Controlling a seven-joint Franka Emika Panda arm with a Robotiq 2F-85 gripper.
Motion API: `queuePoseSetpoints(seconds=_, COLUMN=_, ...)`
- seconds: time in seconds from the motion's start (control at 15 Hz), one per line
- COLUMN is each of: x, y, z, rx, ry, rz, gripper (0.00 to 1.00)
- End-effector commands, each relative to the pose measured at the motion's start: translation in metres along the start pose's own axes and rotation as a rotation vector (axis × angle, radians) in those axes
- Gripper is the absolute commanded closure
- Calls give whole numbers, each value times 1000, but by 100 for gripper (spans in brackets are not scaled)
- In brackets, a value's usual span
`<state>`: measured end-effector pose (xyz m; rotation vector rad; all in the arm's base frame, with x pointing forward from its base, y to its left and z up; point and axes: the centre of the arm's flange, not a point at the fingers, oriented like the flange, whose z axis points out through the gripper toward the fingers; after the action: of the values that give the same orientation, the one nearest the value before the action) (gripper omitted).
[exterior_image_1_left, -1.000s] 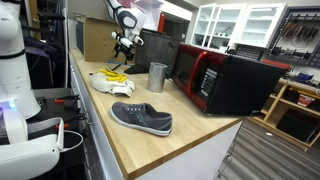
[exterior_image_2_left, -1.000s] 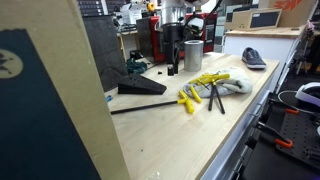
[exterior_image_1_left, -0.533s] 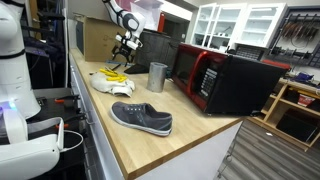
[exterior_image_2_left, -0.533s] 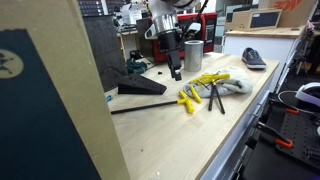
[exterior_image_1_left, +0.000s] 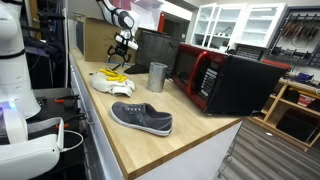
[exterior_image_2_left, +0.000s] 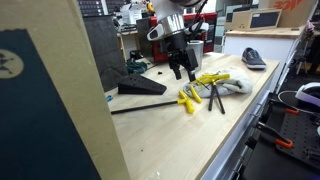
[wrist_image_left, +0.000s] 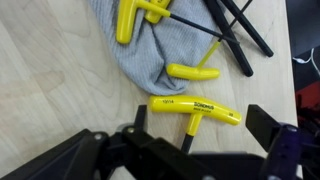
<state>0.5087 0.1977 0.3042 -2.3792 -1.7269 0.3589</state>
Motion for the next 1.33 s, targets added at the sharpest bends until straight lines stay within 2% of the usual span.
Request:
queuePoseSetpoints(seconds=0.0, x=-12, y=-5, z=12, rx=27, ry=-19, rz=-73, gripper=0)
queuePoseSetpoints(seconds=0.2, x=-23, y=-14, z=15, rx=25, ry=-18, rz=-36, gripper=0)
queuePoseSetpoints(seconds=0.73, x=-30, y=-25, z=23, rx=19, ry=-25, rz=-45, gripper=0)
queuePoseSetpoints(seconds=1.07, x=-42, y=-42, z=-7, rx=-16, ry=56, rz=49, gripper=0)
queuePoseSetpoints(seconds=1.27, x=-50, y=-55, z=-32, rx=-20, ry=131, rz=189, gripper=0)
